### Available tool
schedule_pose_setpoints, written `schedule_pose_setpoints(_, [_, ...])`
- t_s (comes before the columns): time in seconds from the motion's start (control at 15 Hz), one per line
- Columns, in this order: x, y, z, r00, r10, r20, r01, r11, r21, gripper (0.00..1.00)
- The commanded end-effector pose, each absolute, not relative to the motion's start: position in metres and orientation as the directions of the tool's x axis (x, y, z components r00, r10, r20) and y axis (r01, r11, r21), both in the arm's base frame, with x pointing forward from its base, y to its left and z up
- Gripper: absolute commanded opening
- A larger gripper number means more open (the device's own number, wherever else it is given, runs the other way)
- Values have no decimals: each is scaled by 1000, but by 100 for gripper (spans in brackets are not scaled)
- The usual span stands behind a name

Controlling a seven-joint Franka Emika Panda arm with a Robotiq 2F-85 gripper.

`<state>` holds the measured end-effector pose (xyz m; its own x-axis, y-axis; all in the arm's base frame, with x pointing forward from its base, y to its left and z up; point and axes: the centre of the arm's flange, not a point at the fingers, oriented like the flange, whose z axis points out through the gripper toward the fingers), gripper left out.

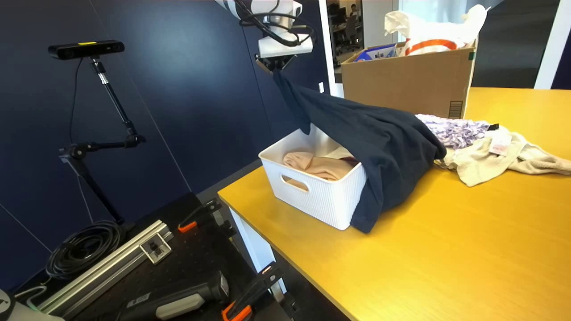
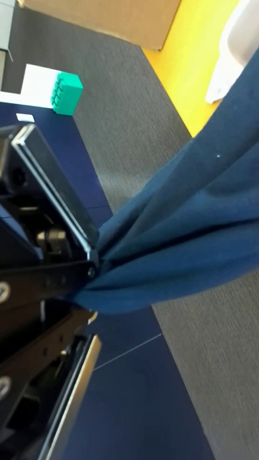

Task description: Place the dark blue clothing over the white storage container.

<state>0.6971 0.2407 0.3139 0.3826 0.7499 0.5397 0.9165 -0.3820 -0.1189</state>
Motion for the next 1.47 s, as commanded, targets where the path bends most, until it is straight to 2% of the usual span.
schedule_pose_setpoints(0.0, [712,259,277,359,761,541,933,-299,-198,1])
schedule_pose_setpoints(0.13, [708,267,257,344,777,527,938,-257,-234,1])
schedule_pose_setpoints(0.2, [707,268,248,345,782,519,937,-251,-245,28])
schedule_pose_setpoints(0.27, [704,269,246,350,781,517,934,-245,-261,29])
schedule_pose_setpoints(0.67, [703,258,266,375,765,524,922,-249,-296,71])
schedule_pose_setpoints(0.93, [705,224,292,473,727,499,880,-362,-308,99])
schedule_pose_setpoints(1.4, [698,103,330,656,644,394,751,-606,-261,100])
